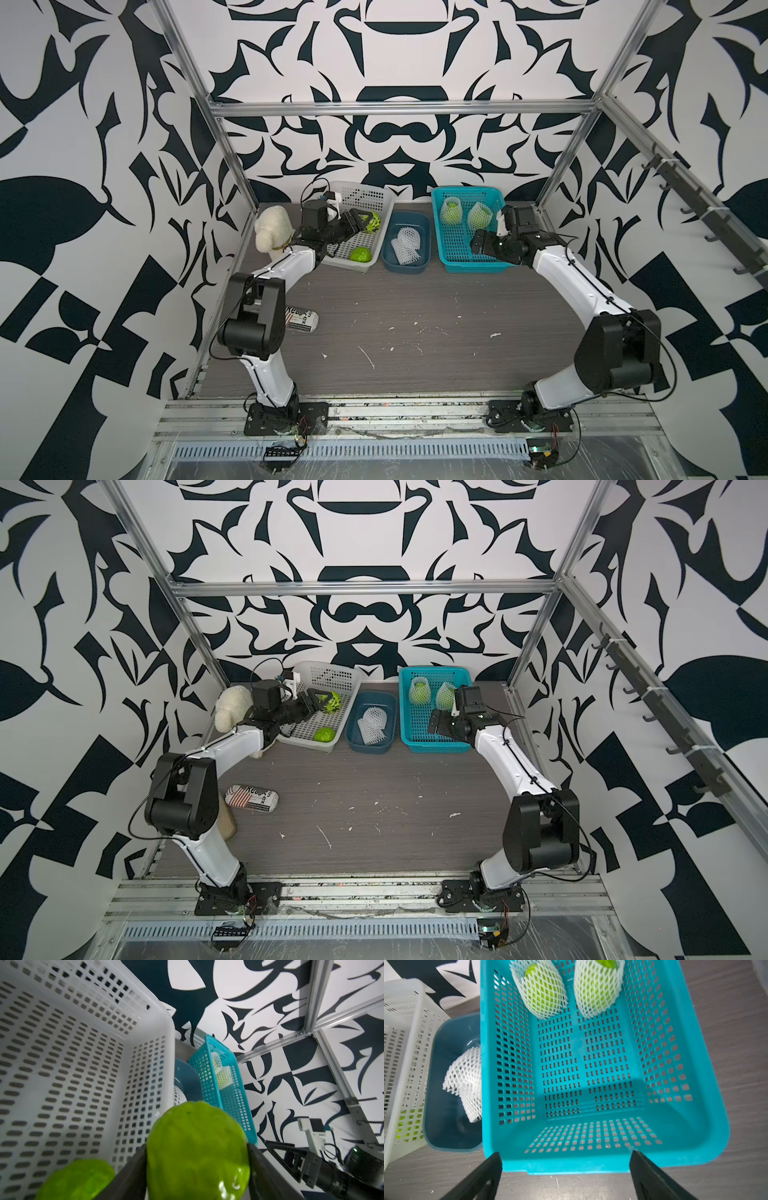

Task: Sleeve custard apples in foam nets
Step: Place the custard apple at the center of the board.

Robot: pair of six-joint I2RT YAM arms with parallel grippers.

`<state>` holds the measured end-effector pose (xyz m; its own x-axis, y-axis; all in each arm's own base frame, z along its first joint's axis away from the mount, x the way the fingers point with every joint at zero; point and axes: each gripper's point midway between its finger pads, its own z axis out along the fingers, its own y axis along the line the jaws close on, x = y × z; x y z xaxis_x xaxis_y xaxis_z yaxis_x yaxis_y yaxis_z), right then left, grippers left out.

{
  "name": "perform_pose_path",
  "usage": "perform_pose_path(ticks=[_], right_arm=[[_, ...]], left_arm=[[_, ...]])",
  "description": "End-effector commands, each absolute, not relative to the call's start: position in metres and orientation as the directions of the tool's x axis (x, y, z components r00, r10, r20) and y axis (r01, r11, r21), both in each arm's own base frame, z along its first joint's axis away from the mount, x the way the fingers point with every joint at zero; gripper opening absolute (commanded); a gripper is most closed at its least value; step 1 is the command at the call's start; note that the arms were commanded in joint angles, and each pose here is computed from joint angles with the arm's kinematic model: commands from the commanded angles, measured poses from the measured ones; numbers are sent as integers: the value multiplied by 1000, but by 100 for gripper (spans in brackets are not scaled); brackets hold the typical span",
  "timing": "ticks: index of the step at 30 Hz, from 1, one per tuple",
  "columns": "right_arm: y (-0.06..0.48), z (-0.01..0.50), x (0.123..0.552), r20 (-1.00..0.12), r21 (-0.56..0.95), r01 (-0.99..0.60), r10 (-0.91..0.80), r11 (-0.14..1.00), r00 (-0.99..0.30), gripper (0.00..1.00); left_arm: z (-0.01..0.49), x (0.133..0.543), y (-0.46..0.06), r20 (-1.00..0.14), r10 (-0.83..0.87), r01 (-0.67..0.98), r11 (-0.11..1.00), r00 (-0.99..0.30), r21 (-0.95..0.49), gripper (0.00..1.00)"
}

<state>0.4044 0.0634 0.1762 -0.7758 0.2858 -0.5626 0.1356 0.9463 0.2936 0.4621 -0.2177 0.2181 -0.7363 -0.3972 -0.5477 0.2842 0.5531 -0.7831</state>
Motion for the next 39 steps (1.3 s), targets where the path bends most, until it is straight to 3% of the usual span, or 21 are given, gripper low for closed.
perform_pose_path(ticks=[1,9,15,20,29,32,34,39], right_arm=[[62,179,392,-558,314,169,326,934,-763,100],[73,165,368,-503,401,183,382,898,-775,100],[75,170,357,-501,418,174,386,892,-775,100],[75,173,352,-505,423,168,385,890,-772,100],[79,166,350,-493,425,161,377,891,-784,100],[79,168,351,-505,423,154,373,893,-778,99],[79,170,353,-527,407,140,357,903,-771,99],[97,173,359,-592,331,61,257,942,-764,99]], left_arm=[[217,415,-243,-597,-285,354,589,-750,-726,68],[176,312,-293,-590,-134,379,649,-797,-659,69],[124,266,-313,-577,-27,377,731,-817,-568,69],[86,259,-312,-569,5,346,798,-823,-493,70],[50,257,-316,-528,27,321,820,-849,-474,73],[48,256,-318,-518,31,319,818,-855,-478,80],[49,255,-318,-514,32,318,817,-857,-480,99],[61,257,-308,-531,7,298,834,-847,-465,99]])
